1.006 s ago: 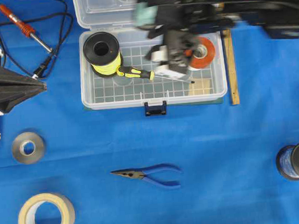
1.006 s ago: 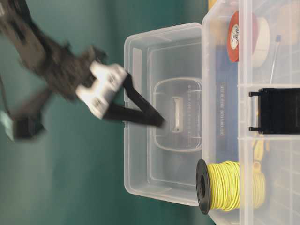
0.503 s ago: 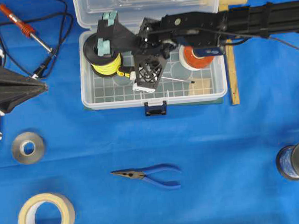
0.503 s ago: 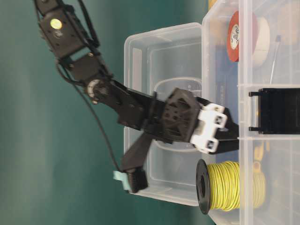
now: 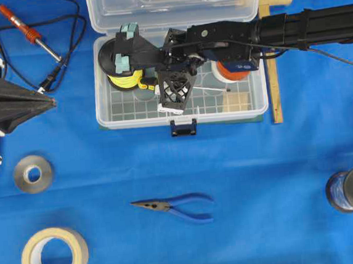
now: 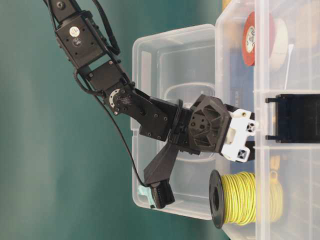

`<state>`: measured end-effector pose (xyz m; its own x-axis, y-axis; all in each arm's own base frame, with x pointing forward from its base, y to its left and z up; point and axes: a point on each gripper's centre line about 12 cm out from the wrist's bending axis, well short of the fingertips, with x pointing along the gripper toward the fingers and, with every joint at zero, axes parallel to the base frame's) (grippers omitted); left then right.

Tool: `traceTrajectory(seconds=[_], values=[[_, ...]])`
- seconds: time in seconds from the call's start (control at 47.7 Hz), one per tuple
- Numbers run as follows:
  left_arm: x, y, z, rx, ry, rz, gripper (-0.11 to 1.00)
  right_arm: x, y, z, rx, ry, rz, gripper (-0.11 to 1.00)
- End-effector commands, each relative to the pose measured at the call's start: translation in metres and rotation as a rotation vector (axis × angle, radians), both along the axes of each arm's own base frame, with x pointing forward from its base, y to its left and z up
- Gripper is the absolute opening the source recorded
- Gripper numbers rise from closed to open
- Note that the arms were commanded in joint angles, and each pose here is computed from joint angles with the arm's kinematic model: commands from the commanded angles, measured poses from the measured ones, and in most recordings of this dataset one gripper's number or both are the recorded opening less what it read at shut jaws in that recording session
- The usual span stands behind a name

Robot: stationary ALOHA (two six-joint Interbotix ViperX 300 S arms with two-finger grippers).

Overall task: Pick the screwdriver from the toolbox among several items.
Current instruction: 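Lift the screwdriver out of the toolbox with the right gripper, then carry the held screwdriver toward the front of the table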

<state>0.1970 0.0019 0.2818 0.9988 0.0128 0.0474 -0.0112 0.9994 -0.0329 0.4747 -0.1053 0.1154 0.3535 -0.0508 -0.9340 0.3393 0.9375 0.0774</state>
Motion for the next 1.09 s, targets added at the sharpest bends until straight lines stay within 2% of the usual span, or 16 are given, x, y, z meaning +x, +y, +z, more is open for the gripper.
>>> traceTrajectory(seconds=[0.0, 0.21, 0.377, 0.524, 0.671, 0.839, 0.985, 1.069], values=[[0.001, 0.000, 0.005, -0.004, -0.014, 0.002, 0.00, 0.002, 0.002, 0.037, -0.006, -0.061, -0.003, 0.26], [0.001, 0.000, 0.005, -0.008, -0.014, 0.002, 0.00, -0.016, 0.006, 0.100, -0.013, -0.105, -0.002, 0.26], [0.001, 0.000, 0.005, -0.007, -0.015, 0.002, 0.00, -0.039, 0.015, 0.154, -0.003, -0.145, -0.042, 0.26], [0.000, 0.000, 0.007, -0.009, -0.025, 0.002, 0.00, -0.050, 0.047, 0.180, 0.006, -0.173, -0.018, 0.26], [0.000, 0.000, 0.007, -0.009, -0.025, 0.002, 0.00, -0.043, 0.099, 0.176, 0.040, -0.192, 0.038, 0.26], [0.000, 0.000, 0.007, -0.009, -0.026, 0.002, 0.00, -0.026, 0.157, 0.155, 0.042, -0.219, 0.082, 0.26], [0.000, 0.000, 0.008, -0.009, -0.029, 0.002, 0.00, -0.014, 0.185, 0.120, 0.037, -0.175, 0.083, 0.26], [0.000, 0.000, 0.008, -0.007, -0.029, 0.002, 0.00, -0.006, 0.192, 0.097, 0.037, -0.139, 0.077, 0.26]])
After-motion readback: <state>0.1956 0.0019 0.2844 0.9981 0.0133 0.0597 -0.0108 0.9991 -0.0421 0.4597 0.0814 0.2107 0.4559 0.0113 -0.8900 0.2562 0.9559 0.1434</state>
